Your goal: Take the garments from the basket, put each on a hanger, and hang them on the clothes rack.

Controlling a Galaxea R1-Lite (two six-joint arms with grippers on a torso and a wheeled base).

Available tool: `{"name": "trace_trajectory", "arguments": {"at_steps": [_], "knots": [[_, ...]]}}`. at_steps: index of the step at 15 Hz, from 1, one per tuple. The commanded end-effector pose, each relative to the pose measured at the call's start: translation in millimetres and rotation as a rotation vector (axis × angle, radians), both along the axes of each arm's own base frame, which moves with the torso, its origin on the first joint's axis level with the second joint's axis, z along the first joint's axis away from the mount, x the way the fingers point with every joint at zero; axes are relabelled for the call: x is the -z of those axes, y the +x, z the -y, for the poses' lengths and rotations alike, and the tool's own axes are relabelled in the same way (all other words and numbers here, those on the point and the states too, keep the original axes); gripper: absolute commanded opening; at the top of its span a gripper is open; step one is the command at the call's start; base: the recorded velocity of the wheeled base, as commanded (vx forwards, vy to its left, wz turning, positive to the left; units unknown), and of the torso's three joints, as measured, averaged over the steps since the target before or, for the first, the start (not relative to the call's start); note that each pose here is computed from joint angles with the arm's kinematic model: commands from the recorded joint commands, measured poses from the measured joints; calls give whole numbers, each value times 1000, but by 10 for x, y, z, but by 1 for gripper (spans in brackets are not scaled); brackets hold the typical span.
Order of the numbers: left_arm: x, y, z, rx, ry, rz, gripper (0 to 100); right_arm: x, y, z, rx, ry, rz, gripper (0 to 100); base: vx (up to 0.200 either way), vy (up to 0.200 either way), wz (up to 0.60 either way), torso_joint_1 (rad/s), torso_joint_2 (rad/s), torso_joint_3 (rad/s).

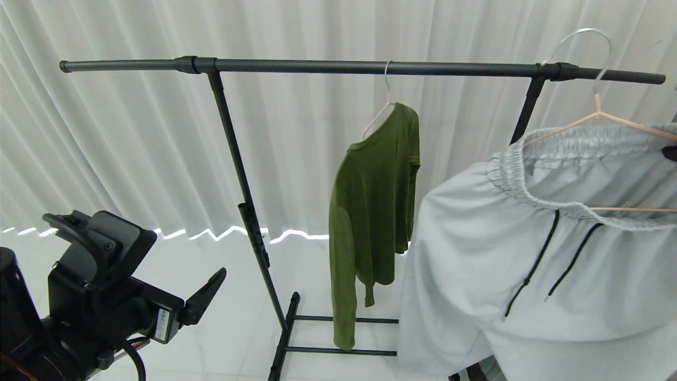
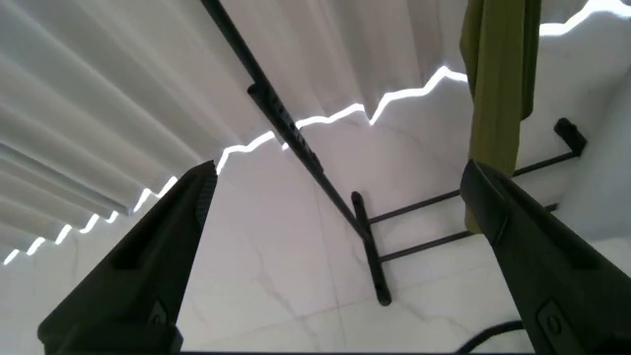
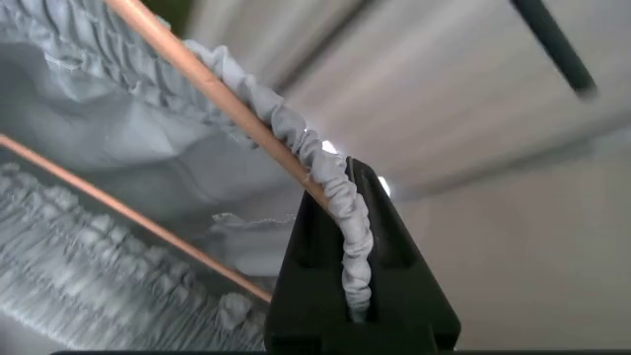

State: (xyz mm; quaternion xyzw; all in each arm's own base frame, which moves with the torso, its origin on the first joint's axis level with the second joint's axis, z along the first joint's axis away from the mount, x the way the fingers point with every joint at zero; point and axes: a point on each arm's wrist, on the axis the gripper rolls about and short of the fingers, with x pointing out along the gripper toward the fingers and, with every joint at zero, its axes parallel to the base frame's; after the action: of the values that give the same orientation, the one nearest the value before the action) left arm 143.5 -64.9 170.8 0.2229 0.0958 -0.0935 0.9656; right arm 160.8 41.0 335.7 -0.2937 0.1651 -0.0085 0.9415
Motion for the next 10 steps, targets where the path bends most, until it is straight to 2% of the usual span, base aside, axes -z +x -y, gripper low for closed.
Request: {"name": "trace_trajectory", "arguments": {"at_steps": [1,3,5,7,10], "knots": [[-2,-2,-1,-1,-1,2,100,-32,-148,219,126,20,4,0,0,0,0,0,0,0],[-2,-2,-1,1,5,2,100,-23,-140,307,201,53,-5,0,0,0,0,0,0,0],[-11,-9,-5,9,38,13,100,5,-83,324,235,97,-13,0,0,0,0,0,0,0],[-27,-19,-10,15,59,25,100,47,25,309,266,166,-24,0,0,0,0,0,0,0],[-39,-32,-14,16,57,32,100,49,181,261,289,266,-19,0,0,0,0,0,0,0]]}}
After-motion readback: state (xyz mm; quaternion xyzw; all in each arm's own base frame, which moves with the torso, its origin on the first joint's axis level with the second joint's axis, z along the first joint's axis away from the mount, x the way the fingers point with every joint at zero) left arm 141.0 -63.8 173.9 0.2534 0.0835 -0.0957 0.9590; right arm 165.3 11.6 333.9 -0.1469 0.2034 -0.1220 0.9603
